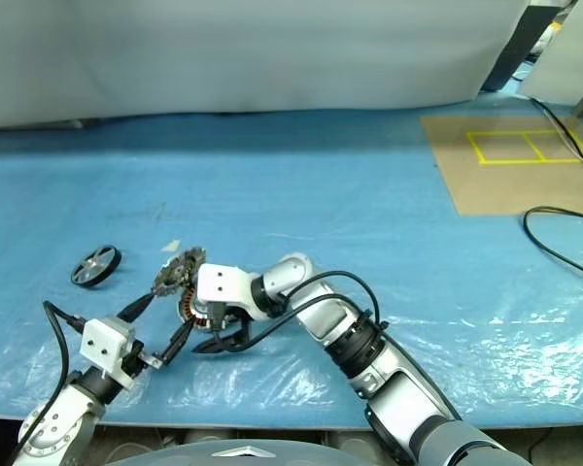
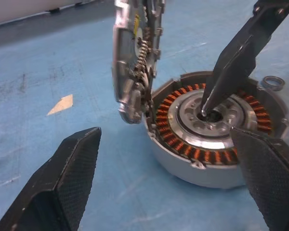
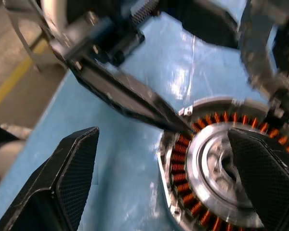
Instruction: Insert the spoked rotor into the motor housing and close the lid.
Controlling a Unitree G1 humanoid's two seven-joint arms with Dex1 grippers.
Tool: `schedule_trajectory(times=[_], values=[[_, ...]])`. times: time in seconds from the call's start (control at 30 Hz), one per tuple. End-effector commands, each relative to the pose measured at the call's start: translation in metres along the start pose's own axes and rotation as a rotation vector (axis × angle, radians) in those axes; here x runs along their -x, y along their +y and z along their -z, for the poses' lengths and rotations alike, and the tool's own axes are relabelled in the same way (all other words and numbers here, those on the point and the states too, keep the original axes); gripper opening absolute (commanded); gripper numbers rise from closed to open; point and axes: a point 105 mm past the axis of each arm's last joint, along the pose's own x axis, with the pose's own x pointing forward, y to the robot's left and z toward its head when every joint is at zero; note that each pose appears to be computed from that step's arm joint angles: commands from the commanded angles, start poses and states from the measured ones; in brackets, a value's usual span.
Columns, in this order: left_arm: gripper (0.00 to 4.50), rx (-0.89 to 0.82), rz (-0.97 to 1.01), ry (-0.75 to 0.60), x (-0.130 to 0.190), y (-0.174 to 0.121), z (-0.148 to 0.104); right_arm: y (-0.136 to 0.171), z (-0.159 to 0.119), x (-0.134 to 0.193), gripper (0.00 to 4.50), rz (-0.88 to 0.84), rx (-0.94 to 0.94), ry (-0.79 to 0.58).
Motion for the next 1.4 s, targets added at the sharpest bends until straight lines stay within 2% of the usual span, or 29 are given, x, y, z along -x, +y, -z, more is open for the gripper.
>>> schedule_trajectory(times=[0.03,0.2,0.4,0.57,0.9,1.17,1.4], values=[[4.50,-0.019,-0.005,-0.025,0.004,0.006,-0.007,-0.007,-0.028,0.014,4.47,0.085,0.041,-0.154],[4.50,-0.019,-0.003,-0.035,0.009,0.006,-0.009,-0.019,-0.025,0.035,4.47,0.197,0.033,-0.220],[4.50,0.048,-0.005,-0.086,0.022,-0.007,-0.018,-0.026,0.020,0.074,4.47,0.318,0.021,-0.135],[4.50,0.091,0.012,-0.100,0.035,-0.015,-0.025,-0.032,0.033,0.092,4.47,0.356,-0.064,-0.143],[4.50,0.071,0.017,-0.074,0.036,-0.019,-0.025,-0.022,0.070,0.080,4.47,0.306,-0.078,-0.005],[4.50,0.066,0.040,-0.053,0.035,-0.020,-0.021,-0.014,0.097,0.087,4.47,0.312,-0.090,0.072],[4.50,0.063,0.052,-0.046,0.033,-0.020,-0.017,-0.013,0.106,0.086,4.47,0.313,-0.123,0.088]])
